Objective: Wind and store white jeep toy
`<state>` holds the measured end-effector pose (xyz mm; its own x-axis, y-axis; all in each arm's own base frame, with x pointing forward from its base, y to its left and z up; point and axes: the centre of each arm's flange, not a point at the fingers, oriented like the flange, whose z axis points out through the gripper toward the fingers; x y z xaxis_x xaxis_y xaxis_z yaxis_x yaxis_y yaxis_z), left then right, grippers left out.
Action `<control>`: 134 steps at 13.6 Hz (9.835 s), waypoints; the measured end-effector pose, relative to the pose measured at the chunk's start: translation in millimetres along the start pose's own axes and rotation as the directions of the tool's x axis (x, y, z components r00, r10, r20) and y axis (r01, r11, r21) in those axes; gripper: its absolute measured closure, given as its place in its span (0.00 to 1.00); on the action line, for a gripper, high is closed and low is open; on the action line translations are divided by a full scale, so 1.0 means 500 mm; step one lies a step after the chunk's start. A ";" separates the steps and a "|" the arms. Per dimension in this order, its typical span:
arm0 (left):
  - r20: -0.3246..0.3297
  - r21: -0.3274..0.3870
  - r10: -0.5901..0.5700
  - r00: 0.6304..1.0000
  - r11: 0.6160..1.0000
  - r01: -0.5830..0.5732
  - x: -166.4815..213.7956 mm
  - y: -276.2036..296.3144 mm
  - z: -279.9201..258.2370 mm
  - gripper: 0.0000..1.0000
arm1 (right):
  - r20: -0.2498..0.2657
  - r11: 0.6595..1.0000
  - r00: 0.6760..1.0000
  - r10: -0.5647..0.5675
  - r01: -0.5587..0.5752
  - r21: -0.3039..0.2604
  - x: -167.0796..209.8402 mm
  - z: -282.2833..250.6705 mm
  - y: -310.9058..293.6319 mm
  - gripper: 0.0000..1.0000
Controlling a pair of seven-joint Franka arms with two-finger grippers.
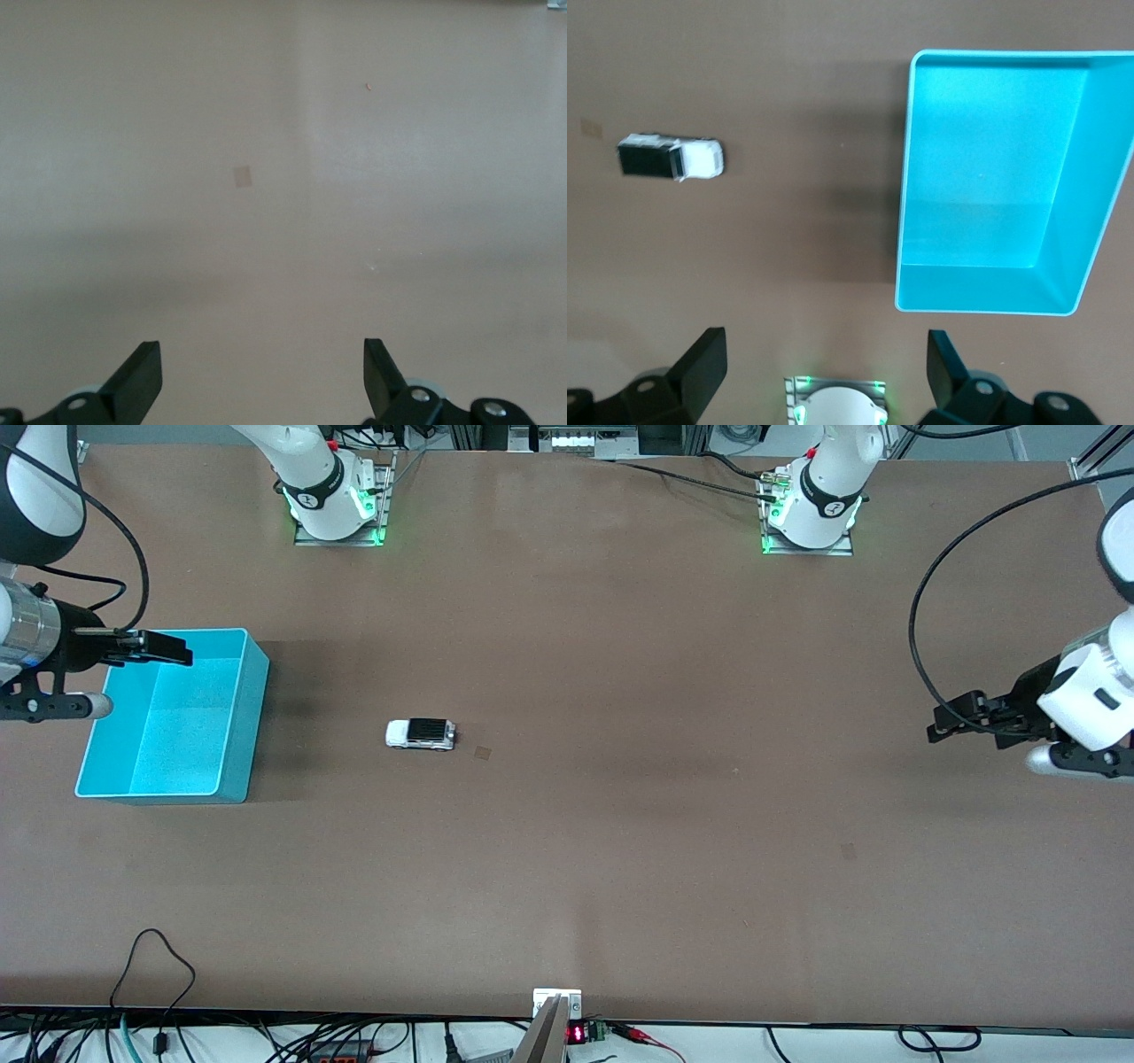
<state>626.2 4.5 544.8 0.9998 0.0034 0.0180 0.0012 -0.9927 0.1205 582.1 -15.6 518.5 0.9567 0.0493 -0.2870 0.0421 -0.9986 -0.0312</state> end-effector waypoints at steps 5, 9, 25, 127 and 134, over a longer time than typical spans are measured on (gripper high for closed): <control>-0.017 0.024 -0.041 0.999 0.999 0.041 -0.021 0.007 -0.050 0.00 | 0.024 0.993 0.992 -0.122 0.122 0.008 -0.001 0.065 0.000 0.00; -0.015 0.036 -0.048 0.999 0.998 0.049 -0.028 0.007 -0.059 0.00 | -0.010 0.971 0.972 -0.237 0.237 0.016 -0.043 0.159 -0.006 0.00; 0.003 0.041 -0.056 0.998 0.998 0.056 -0.051 0.005 -0.084 0.00 | -0.001 0.272 0.282 -0.959 0.924 -0.269 -0.094 0.419 -0.319 0.00; -0.001 0.089 0.009 1.000 0.996 -0.009 -0.052 0.066 -0.076 0.00 | -0.158 0.995 0.985 0.063 -0.074 -0.067 -0.026 0.163 0.194 0.00; 0.013 0.069 -0.017 1.000 0.998 0.016 -0.054 0.045 -0.075 0.00 | -0.205 0.995 0.978 0.049 -0.066 -0.074 -0.086 -0.089 0.148 0.00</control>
<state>598.4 -13.3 584.4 0.9998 0.0188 0.0028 0.0187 -0.9985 0.0524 556.9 -92.5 571.0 0.9963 -0.0049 -0.0863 0.0002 -0.9983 0.0588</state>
